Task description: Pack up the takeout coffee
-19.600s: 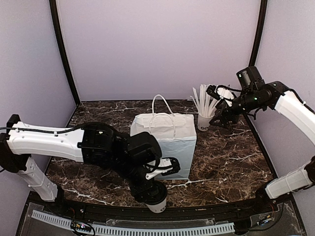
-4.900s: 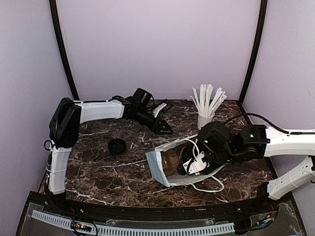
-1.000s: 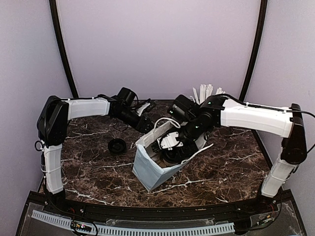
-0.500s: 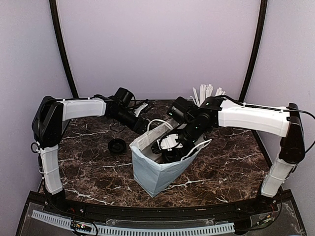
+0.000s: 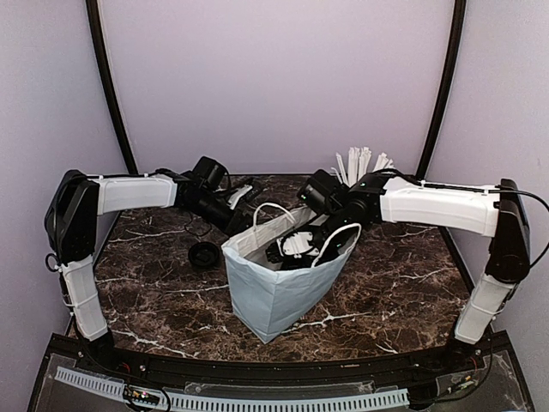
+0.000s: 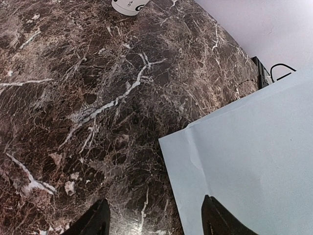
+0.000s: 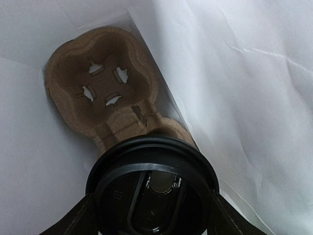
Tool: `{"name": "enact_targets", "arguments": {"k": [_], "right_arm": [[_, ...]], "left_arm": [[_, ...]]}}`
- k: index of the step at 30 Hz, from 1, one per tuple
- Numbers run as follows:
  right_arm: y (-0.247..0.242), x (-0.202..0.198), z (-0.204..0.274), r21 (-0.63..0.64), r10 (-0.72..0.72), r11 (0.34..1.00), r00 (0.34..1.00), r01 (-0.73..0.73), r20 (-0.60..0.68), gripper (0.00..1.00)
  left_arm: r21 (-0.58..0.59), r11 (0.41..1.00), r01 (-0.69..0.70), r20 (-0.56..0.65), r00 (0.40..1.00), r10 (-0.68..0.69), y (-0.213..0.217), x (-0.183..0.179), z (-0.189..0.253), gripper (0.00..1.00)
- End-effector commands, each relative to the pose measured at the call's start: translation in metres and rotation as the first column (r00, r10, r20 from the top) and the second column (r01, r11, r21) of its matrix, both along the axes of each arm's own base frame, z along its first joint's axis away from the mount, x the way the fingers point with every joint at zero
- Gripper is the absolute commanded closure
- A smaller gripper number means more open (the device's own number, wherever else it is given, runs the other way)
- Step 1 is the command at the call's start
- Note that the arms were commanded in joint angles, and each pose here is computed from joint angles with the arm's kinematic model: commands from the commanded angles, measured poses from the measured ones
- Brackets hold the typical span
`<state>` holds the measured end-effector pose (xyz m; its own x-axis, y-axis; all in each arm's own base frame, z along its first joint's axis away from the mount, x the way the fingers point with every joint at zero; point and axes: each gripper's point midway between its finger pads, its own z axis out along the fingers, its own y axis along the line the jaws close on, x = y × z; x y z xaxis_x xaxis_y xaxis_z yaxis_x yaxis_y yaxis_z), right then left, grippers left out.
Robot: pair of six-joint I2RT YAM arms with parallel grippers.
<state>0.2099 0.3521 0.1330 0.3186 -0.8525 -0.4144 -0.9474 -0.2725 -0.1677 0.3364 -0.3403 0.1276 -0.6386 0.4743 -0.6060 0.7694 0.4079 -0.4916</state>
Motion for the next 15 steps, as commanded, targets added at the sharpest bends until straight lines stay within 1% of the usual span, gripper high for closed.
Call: {"name": "enact_targets", "arguments": {"k": [1,4,9,15], "right_arm": [[-0.015,-0.007,-0.054,-0.117,-0.021,0.993,0.996,0.011,-0.085,0.53],[-0.021,-0.006,-0.061,-0.177,-0.018,0.984,0.995,0.001,-0.096,0.54],[-0.024,0.007,-0.066,-0.277,-0.027,0.961,0.999,0.019,-0.025,0.54],[-0.028,0.012,-0.087,-0.342,-0.078,0.936,0.997,0.076,0.008,0.55]], "left_arm": [[-0.045,0.999,0.028,0.051,0.998,-0.025,0.0,-0.006,0.023,0.34],[-0.047,0.998,0.035,0.056,0.998,-0.032,0.0,-0.007,0.022,0.34],[-0.048,0.998,0.037,0.058,0.998,-0.034,0.001,-0.009,0.021,0.34],[-0.055,0.998,0.039,0.059,0.998,-0.036,0.001,-0.009,0.022,0.34]]}}
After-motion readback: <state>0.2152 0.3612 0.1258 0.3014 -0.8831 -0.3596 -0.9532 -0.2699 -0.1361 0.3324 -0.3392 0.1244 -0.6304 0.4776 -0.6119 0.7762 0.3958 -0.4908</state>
